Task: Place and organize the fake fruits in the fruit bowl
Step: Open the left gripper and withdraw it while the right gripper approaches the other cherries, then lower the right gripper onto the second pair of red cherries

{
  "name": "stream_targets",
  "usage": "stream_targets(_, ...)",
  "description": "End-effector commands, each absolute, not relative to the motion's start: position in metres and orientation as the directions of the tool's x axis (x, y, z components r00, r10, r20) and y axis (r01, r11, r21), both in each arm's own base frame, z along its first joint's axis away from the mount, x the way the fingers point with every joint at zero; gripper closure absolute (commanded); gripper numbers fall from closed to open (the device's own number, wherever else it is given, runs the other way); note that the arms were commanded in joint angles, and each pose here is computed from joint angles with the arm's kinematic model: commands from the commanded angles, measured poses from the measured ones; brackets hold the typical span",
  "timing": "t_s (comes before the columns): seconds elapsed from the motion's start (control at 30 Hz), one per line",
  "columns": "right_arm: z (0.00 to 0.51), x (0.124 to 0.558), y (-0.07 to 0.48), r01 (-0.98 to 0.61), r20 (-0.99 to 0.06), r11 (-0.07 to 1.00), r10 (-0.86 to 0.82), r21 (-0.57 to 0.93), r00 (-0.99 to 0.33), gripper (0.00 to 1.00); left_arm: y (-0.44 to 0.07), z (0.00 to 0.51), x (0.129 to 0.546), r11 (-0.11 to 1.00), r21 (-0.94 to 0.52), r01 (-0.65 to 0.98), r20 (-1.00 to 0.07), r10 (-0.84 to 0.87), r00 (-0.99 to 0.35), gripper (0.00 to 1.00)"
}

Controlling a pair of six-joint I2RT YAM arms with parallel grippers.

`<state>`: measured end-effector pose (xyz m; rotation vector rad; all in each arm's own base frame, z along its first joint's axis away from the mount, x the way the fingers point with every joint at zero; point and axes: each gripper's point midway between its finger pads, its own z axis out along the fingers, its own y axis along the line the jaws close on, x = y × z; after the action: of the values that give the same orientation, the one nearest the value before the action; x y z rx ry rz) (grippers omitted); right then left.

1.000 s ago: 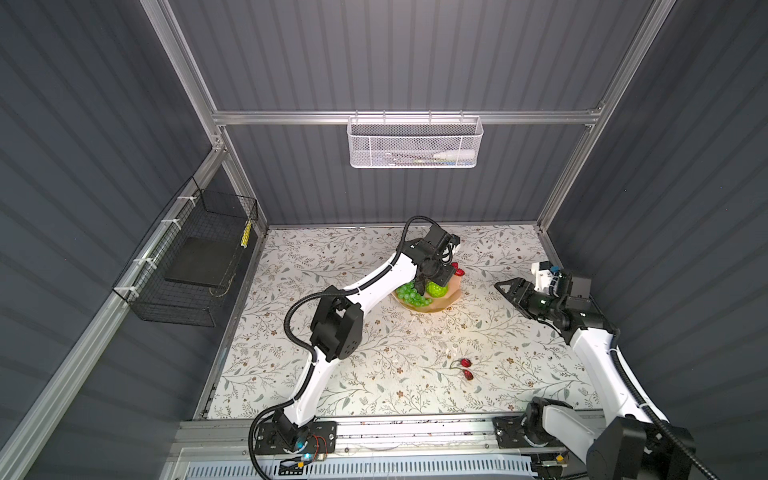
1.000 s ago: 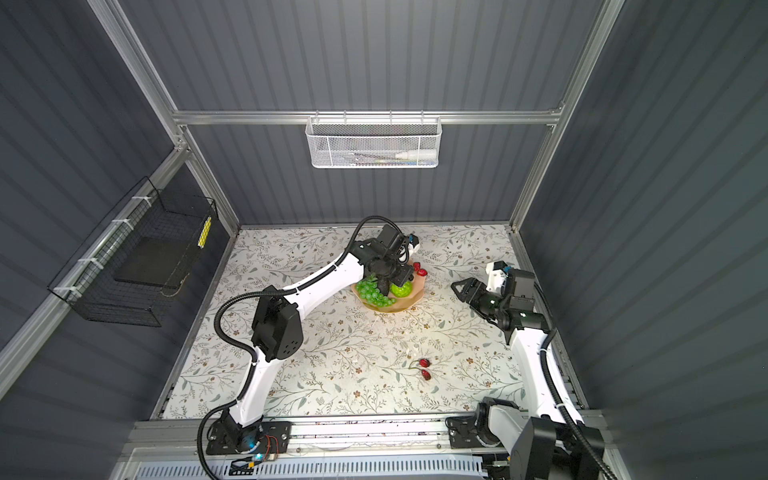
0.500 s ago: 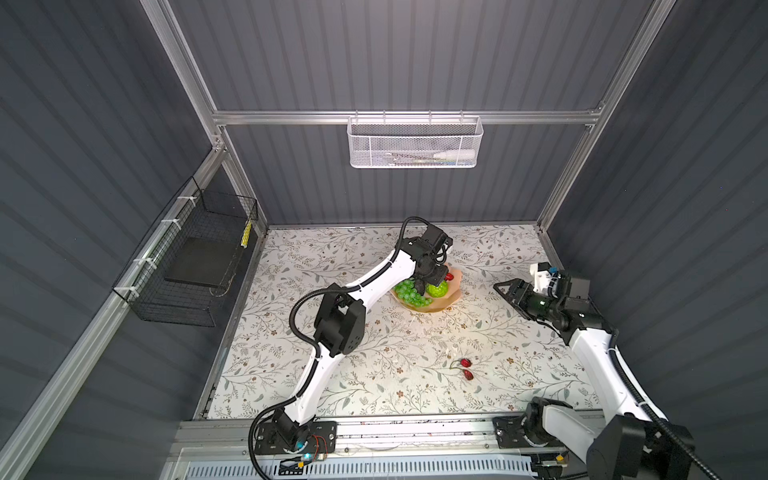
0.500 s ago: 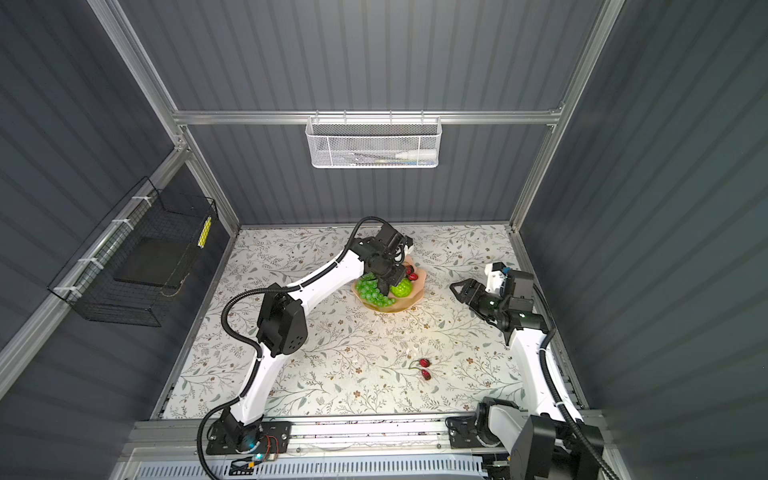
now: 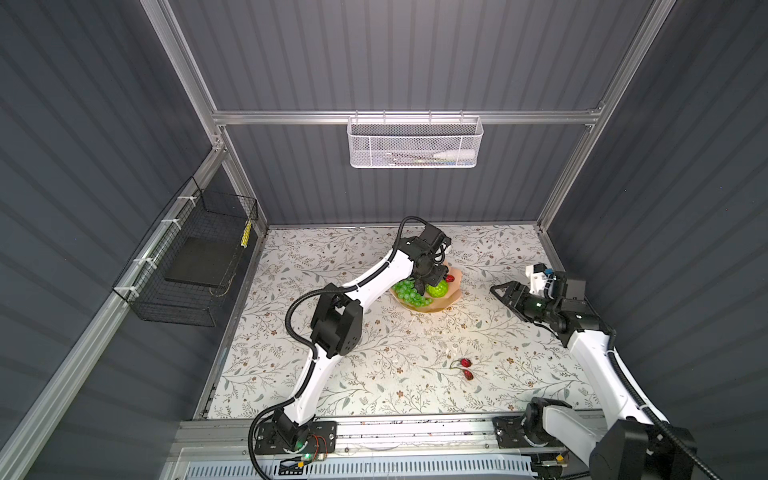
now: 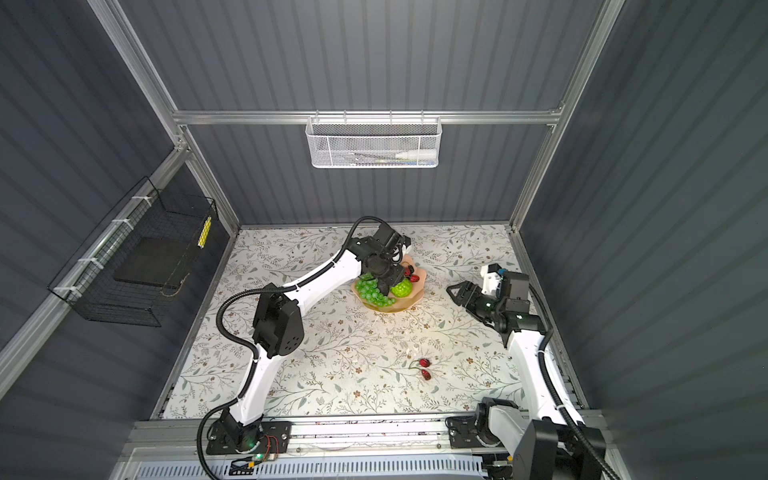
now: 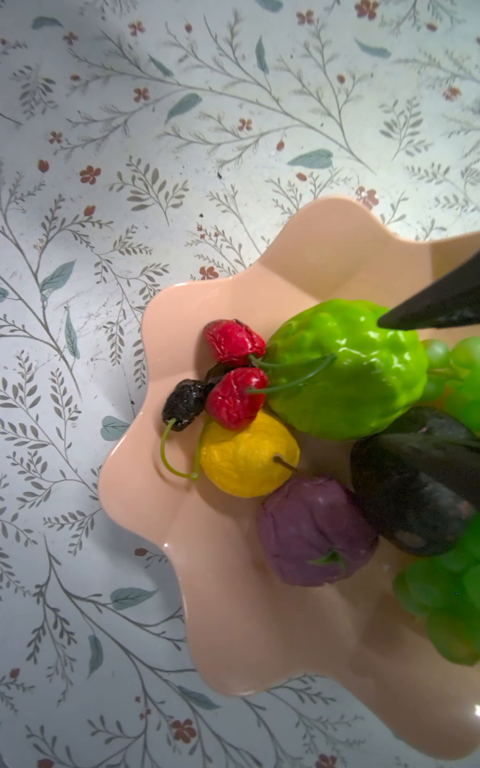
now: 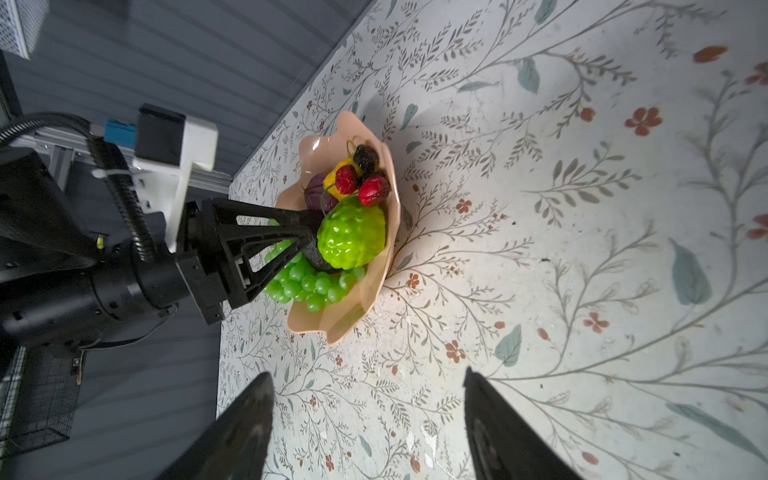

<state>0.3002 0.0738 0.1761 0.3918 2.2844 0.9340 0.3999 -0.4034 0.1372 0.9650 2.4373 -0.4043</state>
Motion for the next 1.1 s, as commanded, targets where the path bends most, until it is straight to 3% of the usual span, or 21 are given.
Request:
stream_targets(0.0, 0.157, 0.276, 0.09, 0.054, -0.427, 0.76, 0.421, 0.648, -0.8, 0.28, -0.393, 0.191, 0.394, 0.722, -0.109, 0.683, -0.633, 0.48, -0.608, 0.48)
stream_targets(0.3, 0.109, 0.209, 0.132, -0.03, -0.373, 0.907, 0.142, 0.419, -0.917, 0.29, -0.328, 0.2, 0.363, 0.85, -0.124, 0.512, -0.683, 0.3, -0.665, 0.22)
stream_targets(0.4, 0.1, 0.193, 0.138, -0.08, -0.335, 0.943, 0.035, 0.323, -0.942, 0.32, -0.308, 0.187, 0.349, 0.874, -0.163, 0.458, -0.67, 0.243, -0.701, 0.19)
stream_targets(0.73, 0.074, 0.148, 0.185, -0.345, -0.191, 0.938, -0.332, 0.038, -0.924, 0.46, -0.268, 0.172, 0.334, 0.913, -0.199, 0.357, -0.652, 0.148, -0.744, 0.16)
stream_targets(0.83, 0.064, 0.144, 0.194, -0.402, -0.159, 0.916, -0.399, -0.014, -0.903, 0.48, -0.259, 0.167, 0.335, 0.915, -0.222, 0.336, -0.641, 0.123, -0.758, 0.16)
stream_targets(0.93, 0.06, 0.153, 0.193, -0.419, -0.151, 0.904, -0.427, -0.082, -0.892, 0.57, -0.25, 0.163, 0.334, 0.921, -0.23, 0.313, -0.633, 0.103, -0.767, 0.16)
stream_targets(1.07, 0.058, 0.157, 0.194, -0.437, -0.157, 0.894, -0.447, -0.1, -0.88, 0.56, -0.239, 0.16, 0.333, 0.927, -0.238, 0.289, -0.628, 0.081, -0.774, 0.16)
